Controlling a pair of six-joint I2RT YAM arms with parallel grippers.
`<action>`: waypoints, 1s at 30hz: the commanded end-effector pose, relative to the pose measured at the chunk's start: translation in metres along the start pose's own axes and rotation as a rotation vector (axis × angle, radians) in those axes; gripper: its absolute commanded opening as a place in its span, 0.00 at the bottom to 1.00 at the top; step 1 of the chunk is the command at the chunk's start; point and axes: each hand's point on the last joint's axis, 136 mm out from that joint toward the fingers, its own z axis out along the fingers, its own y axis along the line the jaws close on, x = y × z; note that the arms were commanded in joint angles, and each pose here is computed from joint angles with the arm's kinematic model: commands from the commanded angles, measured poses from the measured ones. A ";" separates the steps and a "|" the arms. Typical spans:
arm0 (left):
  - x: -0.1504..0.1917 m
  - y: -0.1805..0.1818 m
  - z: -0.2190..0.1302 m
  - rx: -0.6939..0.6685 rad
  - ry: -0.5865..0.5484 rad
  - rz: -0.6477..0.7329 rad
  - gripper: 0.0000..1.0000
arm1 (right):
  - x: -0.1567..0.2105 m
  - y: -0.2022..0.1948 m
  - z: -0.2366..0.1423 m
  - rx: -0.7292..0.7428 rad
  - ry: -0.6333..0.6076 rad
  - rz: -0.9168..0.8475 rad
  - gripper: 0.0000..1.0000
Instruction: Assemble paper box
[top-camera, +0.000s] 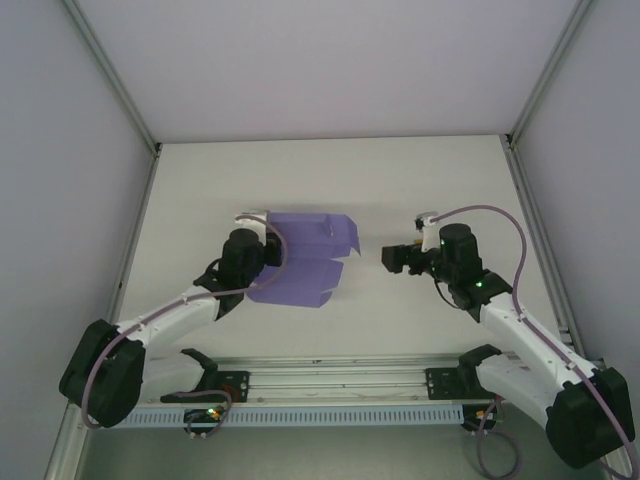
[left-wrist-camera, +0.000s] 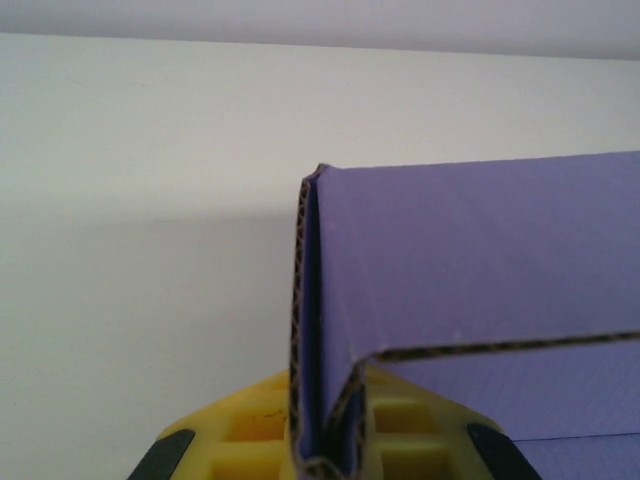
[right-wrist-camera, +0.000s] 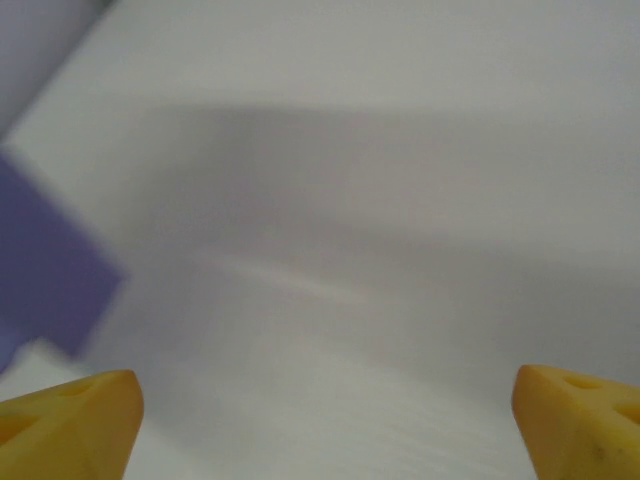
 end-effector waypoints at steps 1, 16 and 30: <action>-0.001 0.006 -0.003 -0.019 -0.005 0.015 0.00 | -0.001 0.056 -0.008 -0.234 0.033 -0.146 0.90; -0.005 -0.002 -0.004 0.017 0.001 0.018 0.00 | 0.008 0.042 0.055 -0.009 0.175 -0.304 0.84; 0.000 -0.006 -0.001 0.044 0.016 0.034 0.00 | -0.034 0.056 0.082 -0.044 -0.019 -0.350 0.93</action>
